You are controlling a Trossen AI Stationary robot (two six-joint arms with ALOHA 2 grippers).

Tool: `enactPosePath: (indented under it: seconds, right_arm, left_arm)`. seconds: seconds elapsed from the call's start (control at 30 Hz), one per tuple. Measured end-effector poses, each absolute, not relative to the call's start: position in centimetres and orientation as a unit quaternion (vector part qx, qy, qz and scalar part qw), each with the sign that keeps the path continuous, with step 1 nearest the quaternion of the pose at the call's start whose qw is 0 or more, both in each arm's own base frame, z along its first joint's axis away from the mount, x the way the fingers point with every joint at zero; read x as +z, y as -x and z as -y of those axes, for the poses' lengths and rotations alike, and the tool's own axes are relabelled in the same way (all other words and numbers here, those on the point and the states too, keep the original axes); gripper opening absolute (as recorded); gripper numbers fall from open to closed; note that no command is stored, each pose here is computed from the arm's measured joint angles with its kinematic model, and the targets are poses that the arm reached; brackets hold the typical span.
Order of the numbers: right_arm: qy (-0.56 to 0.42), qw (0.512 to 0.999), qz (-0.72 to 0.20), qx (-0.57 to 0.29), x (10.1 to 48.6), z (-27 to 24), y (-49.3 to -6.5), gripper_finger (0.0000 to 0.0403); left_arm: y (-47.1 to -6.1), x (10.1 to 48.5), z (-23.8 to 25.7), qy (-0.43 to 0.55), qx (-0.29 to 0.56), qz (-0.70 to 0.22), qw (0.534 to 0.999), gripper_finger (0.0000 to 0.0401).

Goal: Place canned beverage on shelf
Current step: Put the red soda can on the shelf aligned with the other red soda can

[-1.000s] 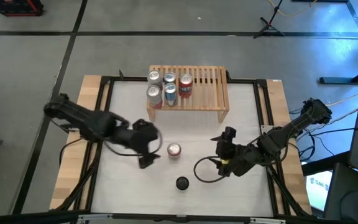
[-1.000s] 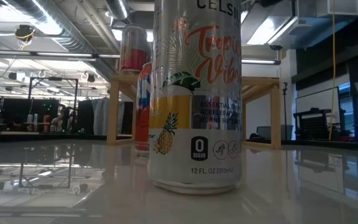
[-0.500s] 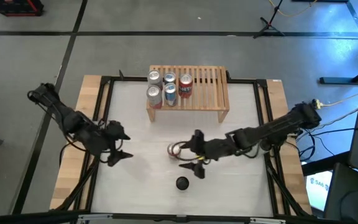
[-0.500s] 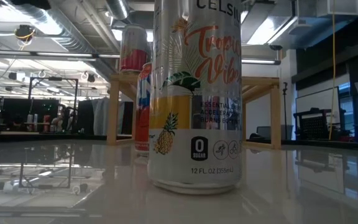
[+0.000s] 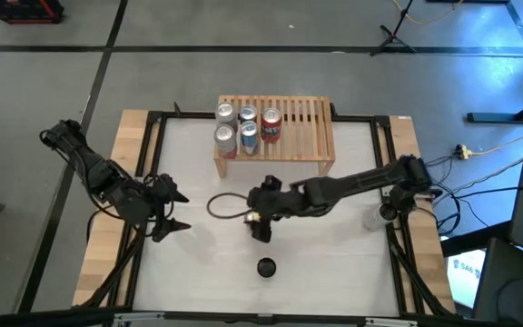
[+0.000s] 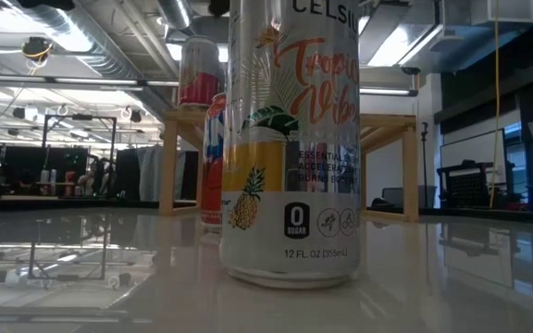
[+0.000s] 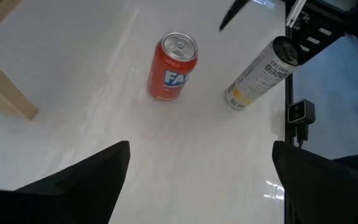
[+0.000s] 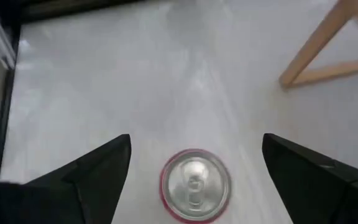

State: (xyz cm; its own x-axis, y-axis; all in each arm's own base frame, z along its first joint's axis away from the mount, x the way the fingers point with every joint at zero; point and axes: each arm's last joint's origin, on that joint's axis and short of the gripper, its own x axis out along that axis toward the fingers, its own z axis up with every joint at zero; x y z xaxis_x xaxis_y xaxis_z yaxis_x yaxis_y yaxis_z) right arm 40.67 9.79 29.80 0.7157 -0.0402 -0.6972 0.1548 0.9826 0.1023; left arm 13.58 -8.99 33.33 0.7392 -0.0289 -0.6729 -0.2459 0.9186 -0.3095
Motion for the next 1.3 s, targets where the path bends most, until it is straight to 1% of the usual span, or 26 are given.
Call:
enactPosePath:
  seconds: [0.17, 0.37, 0.47, 0.67, 0.8, 0.9, 1.1, 1.13, 1.23, 1.3]
  right_arm:
    - [-0.077, 0.907, -0.409, -0.066, 27.8, -10.0, -41.9, 0.0351]
    - [-0.08, 0.885, -0.448, -0.096, 25.7, -10.0, -42.2, 0.0351]
    - [-0.072, 0.881, -0.454, -0.112, 24.9, -9.9, -42.4, 0.0351]
    - [-0.077, 0.876, -0.467, -0.096, 23.6, -10.5, -42.9, 0.0351]
    - [-0.071, 0.876, -0.465, -0.102, 23.4, -10.5, -43.0, 0.0349]
    - [-0.068, 0.877, -0.465, -0.102, 23.4, -10.4, -43.0, 0.0326]
    - [-0.058, 0.878, -0.466, -0.096, 23.4, -10.4, -43.0, 0.0239]
    - [-0.058, 0.878, -0.466, -0.096, 23.5, -10.5, -42.9, 0.0234]
    - [-0.06, 0.877, -0.467, -0.094, 23.5, -10.4, -42.9, 0.0236]
    - [-0.06, 0.877, -0.467, -0.094, 23.5, -10.4, -42.9, 0.0259]
  left_arm:
    - [-13.6, 33.3, 9.0, 0.193, 0.06, -0.356, 0.912, 0.0384]
    - [-13.6, 33.3, 9.0, 0.191, 0.062, -0.355, 0.913, 0.0384]
    - [-13.6, 33.3, 9.0, 0.19, 0.063, -0.354, 0.913, 0.0384]
    - [-13.6, 33.3, 9.0, 0.19, 0.063, -0.354, 0.913, 0.0384]
    - [-13.6, 33.3, 8.9, 0.189, 0.065, -0.353, 0.914, 0.0384]
    - [-13.6, 33.3, 8.9, 0.187, 0.066, -0.352, 0.915, 0.0384]
    - [-13.6, 33.3, 8.9, 0.18, 0.063, -0.353, 0.916, 0.0384]
    - [-13.6, 33.3, 8.9, 0.18, 0.063, -0.353, 0.916, 0.0384]
    - [-13.6, 33.3, 8.9, 0.18, 0.063, -0.353, 0.916, 0.0384]
    - [-13.6, 33.3, 9.0, 0.18, 0.062, -0.353, 0.916, 0.0384]
